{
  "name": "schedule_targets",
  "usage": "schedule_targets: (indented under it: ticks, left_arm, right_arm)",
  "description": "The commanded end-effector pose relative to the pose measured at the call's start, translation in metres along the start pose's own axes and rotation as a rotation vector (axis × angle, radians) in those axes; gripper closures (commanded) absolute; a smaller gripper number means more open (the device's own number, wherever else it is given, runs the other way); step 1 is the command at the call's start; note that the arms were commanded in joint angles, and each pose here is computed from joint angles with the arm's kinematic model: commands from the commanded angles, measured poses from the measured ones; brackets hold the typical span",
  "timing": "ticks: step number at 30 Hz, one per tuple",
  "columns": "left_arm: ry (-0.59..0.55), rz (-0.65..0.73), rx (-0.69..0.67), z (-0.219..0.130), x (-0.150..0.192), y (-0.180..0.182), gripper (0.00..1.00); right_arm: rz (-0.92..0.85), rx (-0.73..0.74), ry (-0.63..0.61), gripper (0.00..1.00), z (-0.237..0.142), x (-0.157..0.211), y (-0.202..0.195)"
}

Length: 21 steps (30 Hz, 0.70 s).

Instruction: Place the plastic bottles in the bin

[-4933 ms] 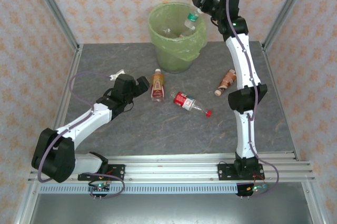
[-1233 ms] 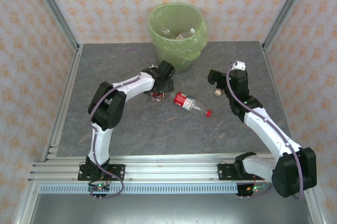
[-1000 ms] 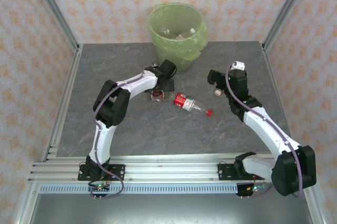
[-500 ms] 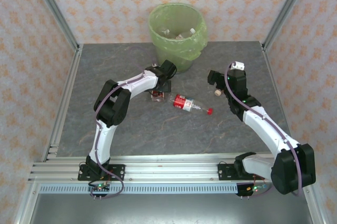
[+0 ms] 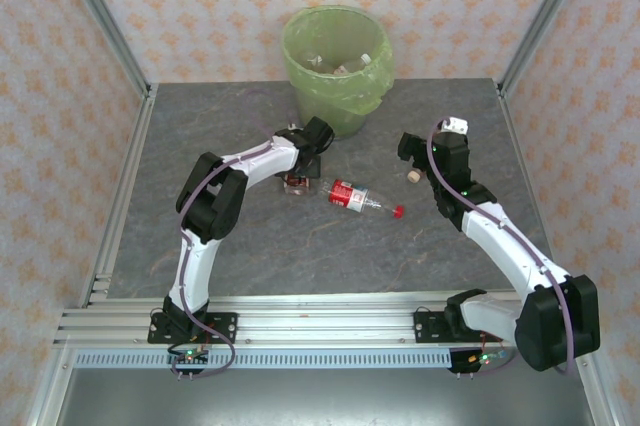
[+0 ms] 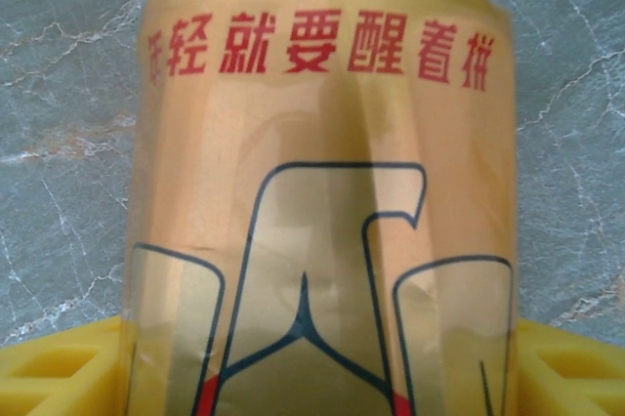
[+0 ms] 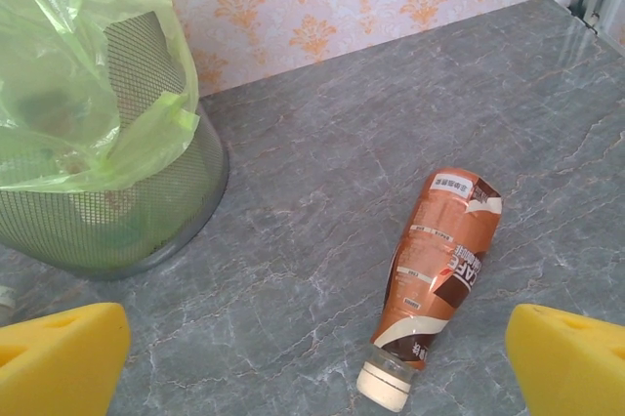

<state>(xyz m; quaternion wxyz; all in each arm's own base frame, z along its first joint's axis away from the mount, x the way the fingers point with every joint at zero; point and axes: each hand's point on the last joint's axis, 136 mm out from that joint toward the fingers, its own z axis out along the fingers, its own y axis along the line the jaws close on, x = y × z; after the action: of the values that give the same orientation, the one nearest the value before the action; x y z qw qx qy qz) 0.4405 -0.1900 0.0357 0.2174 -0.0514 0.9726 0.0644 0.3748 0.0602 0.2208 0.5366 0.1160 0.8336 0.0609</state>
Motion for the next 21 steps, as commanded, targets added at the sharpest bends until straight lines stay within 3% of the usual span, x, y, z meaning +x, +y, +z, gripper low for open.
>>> schedule_targets:
  ticks: [1, 21]
  left_arm:
    - [-0.068, -0.016, 0.011, -0.026, -0.015, 0.004, 0.28]
    - [-0.105, -0.05, 0.025, -0.049, -0.012, 0.017, 0.39]
  right_arm:
    - [-0.017, 0.03, -0.013, 0.01, -0.005, -0.002, -0.006]
    - [-0.036, 0.048, -0.021, 0.01, -0.006, -0.007, -0.008]
